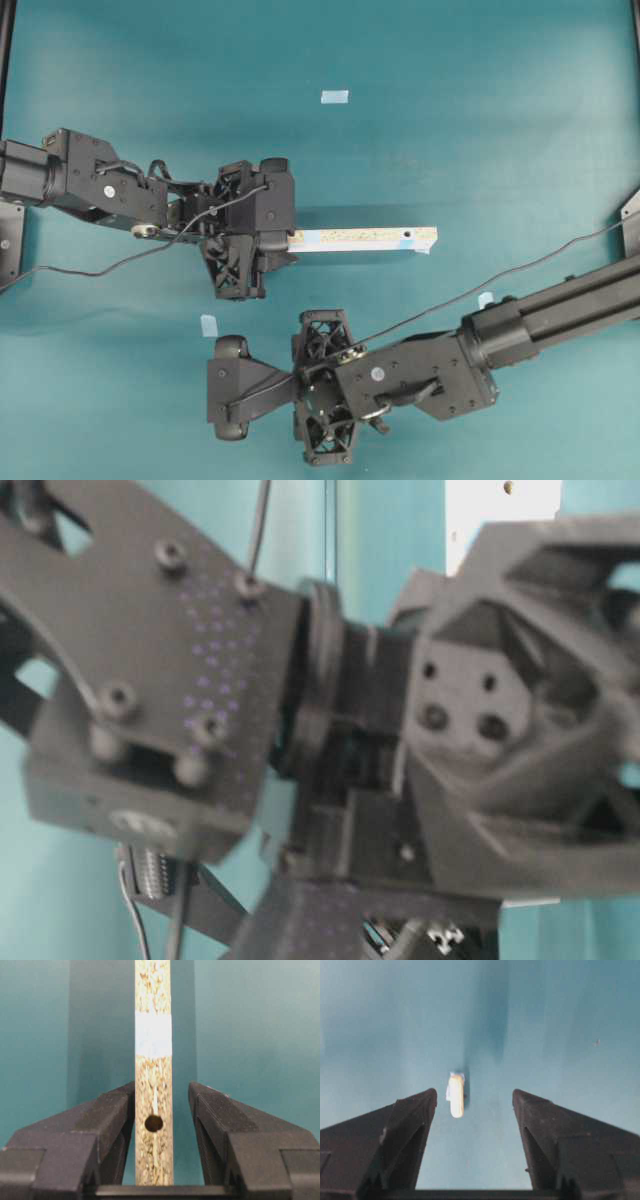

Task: Move the wooden board into place and insert the rod into its hole.
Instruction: 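Lower the right gripper onto the dowel and close to grasp it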

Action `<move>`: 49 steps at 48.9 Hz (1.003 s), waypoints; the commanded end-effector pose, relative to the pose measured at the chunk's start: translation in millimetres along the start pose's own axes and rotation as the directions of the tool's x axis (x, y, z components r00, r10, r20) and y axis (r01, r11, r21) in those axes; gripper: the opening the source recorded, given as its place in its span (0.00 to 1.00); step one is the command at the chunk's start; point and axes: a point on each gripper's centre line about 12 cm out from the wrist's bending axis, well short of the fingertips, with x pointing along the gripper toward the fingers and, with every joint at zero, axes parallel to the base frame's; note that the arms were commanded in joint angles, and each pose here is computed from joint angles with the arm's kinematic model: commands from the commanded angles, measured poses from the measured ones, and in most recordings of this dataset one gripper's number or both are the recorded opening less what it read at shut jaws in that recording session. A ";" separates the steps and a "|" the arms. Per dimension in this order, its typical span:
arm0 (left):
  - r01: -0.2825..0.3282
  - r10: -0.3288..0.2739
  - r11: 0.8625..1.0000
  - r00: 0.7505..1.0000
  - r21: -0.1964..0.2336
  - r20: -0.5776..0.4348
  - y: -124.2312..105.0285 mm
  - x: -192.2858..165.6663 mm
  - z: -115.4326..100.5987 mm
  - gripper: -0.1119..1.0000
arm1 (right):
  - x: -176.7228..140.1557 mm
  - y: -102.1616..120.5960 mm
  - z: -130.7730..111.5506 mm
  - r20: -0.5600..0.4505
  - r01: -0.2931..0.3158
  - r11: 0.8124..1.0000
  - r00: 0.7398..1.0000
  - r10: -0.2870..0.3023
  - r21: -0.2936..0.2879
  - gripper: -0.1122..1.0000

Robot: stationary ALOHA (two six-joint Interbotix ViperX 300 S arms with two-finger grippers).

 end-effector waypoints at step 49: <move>0.009 -0.009 1.000 0.999 -0.002 0.046 -4.6 -15.3 7.5 0.49 | 0.1 12.7 6.5 0.025 -0.051 0.998 0.998 0.050 0.024 0.63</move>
